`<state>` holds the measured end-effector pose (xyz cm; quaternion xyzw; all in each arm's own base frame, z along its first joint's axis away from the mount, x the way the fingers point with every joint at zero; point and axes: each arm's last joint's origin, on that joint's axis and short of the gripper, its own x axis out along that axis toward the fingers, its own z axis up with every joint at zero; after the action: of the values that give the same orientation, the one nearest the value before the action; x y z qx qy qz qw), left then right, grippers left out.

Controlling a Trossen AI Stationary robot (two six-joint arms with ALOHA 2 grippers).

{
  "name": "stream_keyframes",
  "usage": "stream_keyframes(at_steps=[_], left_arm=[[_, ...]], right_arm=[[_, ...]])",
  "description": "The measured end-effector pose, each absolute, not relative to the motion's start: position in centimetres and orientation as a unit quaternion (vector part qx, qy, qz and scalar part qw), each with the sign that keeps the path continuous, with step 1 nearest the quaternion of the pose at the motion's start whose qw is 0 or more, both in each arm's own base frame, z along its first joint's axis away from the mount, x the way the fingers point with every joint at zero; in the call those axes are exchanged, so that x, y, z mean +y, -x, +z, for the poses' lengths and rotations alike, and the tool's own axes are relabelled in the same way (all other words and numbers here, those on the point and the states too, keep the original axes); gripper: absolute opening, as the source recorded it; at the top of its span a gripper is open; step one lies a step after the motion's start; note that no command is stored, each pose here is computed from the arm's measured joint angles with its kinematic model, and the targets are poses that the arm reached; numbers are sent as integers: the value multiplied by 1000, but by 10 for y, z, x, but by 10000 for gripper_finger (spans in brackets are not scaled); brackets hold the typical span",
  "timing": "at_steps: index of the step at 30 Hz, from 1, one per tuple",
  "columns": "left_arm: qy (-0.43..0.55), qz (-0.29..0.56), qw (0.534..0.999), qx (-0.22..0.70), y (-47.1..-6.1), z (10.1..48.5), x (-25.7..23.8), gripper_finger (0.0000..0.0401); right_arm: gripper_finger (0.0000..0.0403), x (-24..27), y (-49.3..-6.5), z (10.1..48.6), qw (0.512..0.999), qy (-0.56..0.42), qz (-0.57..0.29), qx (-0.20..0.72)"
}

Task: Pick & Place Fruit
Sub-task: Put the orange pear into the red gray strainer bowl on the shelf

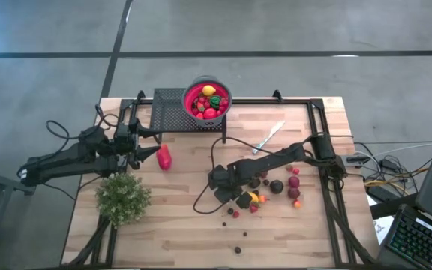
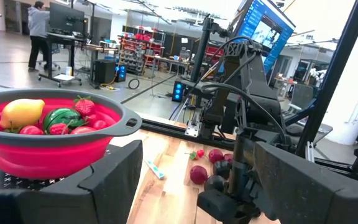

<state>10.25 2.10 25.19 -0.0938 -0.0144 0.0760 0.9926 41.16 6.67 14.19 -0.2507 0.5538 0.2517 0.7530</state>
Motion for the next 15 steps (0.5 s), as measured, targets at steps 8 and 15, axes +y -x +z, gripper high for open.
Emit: stream_keyframes(at_steps=[8, 15], left_arm=[[94, 76, 993, -15, -102, 252, 21, 312], [94, 76, 993, -13, -103, 252, 21, 312]], right_arm=[[119, 54, -416, 164, 780, 213, 257, 530], [115, 28, -414, 221, 830, 188, 236, 468]])
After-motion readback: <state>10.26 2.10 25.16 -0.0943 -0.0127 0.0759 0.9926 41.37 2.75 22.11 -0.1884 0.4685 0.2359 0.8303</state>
